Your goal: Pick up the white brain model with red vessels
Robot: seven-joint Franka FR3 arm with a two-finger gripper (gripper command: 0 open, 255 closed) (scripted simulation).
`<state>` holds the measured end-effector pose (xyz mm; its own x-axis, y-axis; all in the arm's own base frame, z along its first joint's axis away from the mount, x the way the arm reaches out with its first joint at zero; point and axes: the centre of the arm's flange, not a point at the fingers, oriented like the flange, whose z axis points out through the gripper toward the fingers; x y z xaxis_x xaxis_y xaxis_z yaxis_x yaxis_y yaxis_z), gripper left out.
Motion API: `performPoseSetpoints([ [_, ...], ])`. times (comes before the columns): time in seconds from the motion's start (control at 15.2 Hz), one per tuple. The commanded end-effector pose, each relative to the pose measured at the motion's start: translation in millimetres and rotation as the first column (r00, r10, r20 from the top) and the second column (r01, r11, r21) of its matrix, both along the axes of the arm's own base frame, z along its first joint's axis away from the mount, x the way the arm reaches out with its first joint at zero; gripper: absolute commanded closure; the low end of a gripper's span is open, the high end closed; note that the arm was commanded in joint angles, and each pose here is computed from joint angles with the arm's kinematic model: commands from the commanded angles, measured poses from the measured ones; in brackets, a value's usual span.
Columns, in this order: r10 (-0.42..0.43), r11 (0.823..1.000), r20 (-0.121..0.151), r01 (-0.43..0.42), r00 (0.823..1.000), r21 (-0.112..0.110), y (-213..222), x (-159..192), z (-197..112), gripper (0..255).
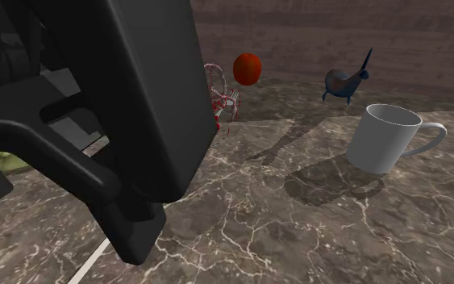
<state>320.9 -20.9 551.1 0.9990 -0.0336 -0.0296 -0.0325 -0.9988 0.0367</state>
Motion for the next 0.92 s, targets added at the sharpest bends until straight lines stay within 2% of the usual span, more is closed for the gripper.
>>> performPoseSetpoints([
  [0.0, 0.0, 1.0, 0.0, 0.0, 1.0, 0.0, 0, 0, 0, 0],
  [0.4, -0.102, 0.995, 0.002, 0.102, 0.995, -0.005, 24, 76, -4, 0],
  [0.86, -0.221, 0.975, 0.006, 0.221, 0.975, -0.011, 41, 167, -9, 0],
])
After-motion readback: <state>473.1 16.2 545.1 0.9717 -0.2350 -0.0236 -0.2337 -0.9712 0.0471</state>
